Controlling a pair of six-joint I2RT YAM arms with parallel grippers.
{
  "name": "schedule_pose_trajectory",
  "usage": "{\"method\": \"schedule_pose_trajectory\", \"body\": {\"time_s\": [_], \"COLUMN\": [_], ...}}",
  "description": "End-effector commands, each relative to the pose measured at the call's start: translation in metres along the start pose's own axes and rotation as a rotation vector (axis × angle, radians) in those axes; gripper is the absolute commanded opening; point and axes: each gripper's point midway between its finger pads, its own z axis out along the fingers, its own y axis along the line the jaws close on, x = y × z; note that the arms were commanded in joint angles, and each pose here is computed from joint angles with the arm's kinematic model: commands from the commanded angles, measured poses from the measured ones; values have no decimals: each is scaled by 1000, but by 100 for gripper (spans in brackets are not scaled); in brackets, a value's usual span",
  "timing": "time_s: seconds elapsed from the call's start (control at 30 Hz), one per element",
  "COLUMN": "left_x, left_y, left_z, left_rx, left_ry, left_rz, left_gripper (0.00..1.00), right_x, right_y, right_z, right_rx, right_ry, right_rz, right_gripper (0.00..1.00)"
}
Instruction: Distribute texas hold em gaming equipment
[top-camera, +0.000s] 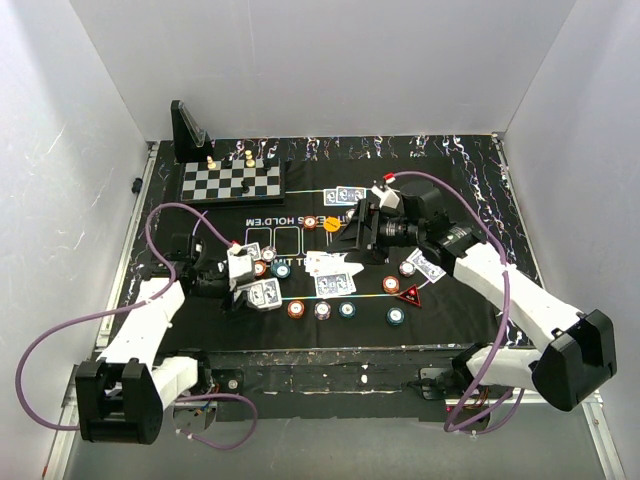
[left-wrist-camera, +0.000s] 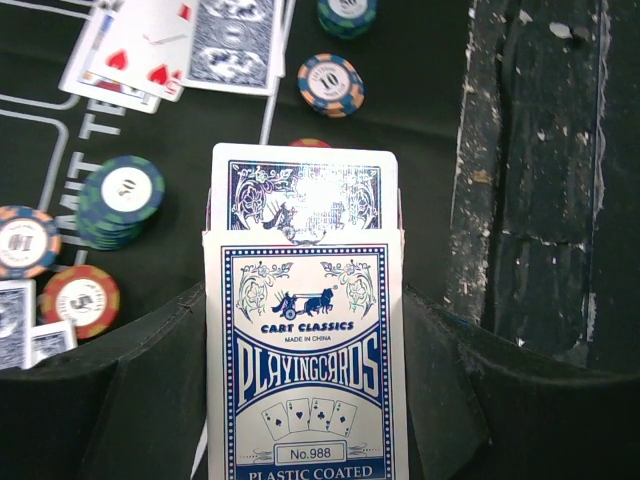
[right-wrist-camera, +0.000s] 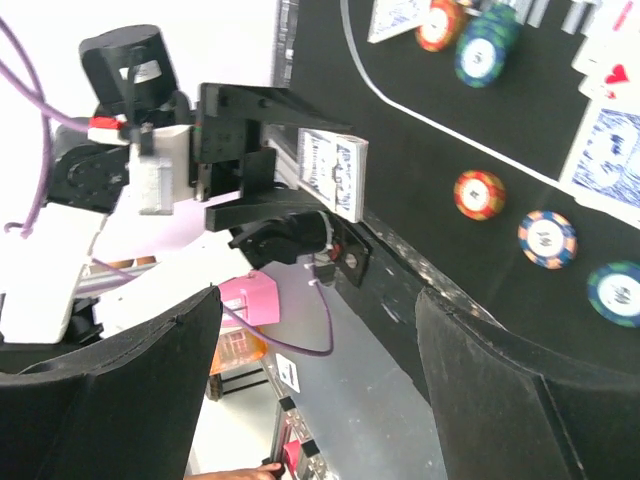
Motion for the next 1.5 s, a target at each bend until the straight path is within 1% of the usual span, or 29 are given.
{"method": "schedule_pose_trajectory", "body": {"time_s": [0.0,0.13,0.33,0.37,0.4,0.5,0.53,0.57,0.67,0.7,0.73,0.77,0.93,1.07,1.2,1.3,1.37,1.47], "left_x": [6,15,32,33,34,34,35,37,36,36,36,37,21,4,-14,-21,-27,-36], "left_y": [-7,-5,-8,-9,-10,-8,-9,-10,-11,-11,-12,-13,-18,-18,-2,1,13,30], "left_z": [10,14,21,21,22,23,23,24,24,24,24,24,20,14,5,-4,-9,-19], "left_rx": [69,98,130,133,135,133,136,140,147,150,160,170,189,145,61,55,-15,-122], "left_ry": [-58,-41,-17,-15,-13,-13,-13,-11,-8,-6,-4,-3,-41,-68,-44,-1,21,45], "left_rz": [117,99,112,118,126,118,116,119,118,118,121,121,83,70,-65,-110,-182,-251], "left_gripper": [29,36,41,43,48,54,58,60,61,64,75,98,98,98,98,98,98,98], "right_x": [9,5,2,2,1,0,0,-1,-2,-3,-3,-4,-3,-3,-2,-2,-3,-6], "right_y": [-33,-40,-41,-41,-41,-41,-42,-42,-42,-42,-41,-40,-38,-42,-53,-60,-67,-81], "right_z": [-4,-9,-14,-14,-15,-15,-15,-15,-17,-17,-18,-18,-23,-27,-32,-37,-41,-47], "right_rx": [71,71,62,61,59,53,53,53,51,50,45,43,59,99,177,227,262,321], "right_ry": [16,-9,-24,-26,-29,-38,-39,-41,-49,-54,-55,-56,-63,-72,-76,-92,-113,-138], "right_rz": [56,72,88,89,93,97,102,105,112,114,114,116,118,103,75,36,8,-22], "right_gripper": [86,86,86,86,86,86,86,86,86,86,86,86,88,90,91,91,91,92]}}
